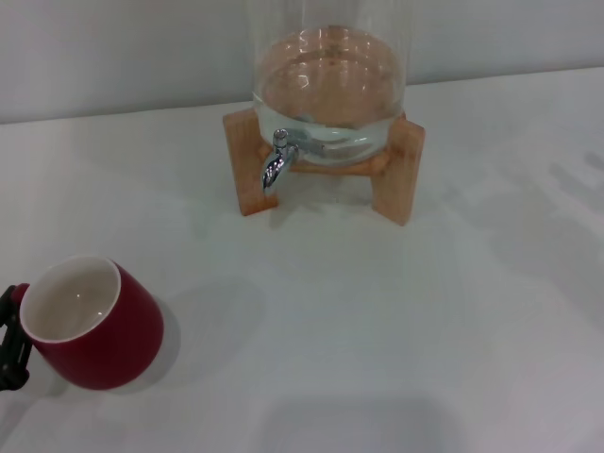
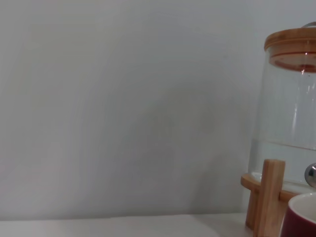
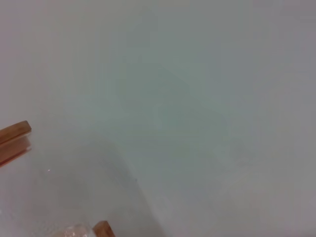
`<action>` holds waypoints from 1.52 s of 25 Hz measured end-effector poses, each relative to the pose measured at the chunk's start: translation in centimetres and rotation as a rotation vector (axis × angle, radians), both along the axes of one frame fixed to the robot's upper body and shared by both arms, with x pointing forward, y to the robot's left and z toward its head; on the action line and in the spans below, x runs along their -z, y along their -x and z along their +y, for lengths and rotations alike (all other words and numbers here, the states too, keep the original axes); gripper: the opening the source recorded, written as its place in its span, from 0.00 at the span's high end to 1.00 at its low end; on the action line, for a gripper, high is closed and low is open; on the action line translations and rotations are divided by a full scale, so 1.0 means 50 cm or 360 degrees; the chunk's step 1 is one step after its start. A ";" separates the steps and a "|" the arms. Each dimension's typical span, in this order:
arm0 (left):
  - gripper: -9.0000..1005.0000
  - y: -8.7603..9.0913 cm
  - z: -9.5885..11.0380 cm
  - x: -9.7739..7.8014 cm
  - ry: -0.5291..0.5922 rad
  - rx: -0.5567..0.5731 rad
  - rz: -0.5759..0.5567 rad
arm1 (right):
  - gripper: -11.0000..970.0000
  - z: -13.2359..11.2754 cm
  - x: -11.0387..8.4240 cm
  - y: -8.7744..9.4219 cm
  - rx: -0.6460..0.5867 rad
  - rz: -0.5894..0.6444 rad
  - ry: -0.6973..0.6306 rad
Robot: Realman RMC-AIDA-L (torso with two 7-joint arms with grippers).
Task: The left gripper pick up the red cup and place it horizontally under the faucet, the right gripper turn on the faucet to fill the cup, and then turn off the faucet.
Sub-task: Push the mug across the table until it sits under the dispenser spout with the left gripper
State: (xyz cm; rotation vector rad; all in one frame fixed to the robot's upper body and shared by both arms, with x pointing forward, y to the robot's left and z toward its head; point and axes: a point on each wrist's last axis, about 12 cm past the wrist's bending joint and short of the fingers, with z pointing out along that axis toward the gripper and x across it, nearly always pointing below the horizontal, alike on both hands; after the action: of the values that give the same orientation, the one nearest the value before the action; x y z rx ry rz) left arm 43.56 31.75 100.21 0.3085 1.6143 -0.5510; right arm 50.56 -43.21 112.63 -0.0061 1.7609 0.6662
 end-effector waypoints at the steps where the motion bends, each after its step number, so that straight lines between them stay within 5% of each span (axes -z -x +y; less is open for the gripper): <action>1: 0.86 -0.003 0.001 -0.001 -0.0006 0.0005 -0.0003 | 0.21 0.000 0.000 0.001 -0.0001 0.0001 -0.0001; 38: 0.86 -0.055 0.010 -0.017 -0.0053 0.0039 0.0042 | 0.21 0.002 0.010 0.004 -0.0006 0.0015 -0.0015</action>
State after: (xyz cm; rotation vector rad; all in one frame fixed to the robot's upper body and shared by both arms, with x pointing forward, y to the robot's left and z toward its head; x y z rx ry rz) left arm 46.33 32.26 101.05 0.3475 1.6483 -0.5495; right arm 50.35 -43.11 112.14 0.0000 1.7671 0.6786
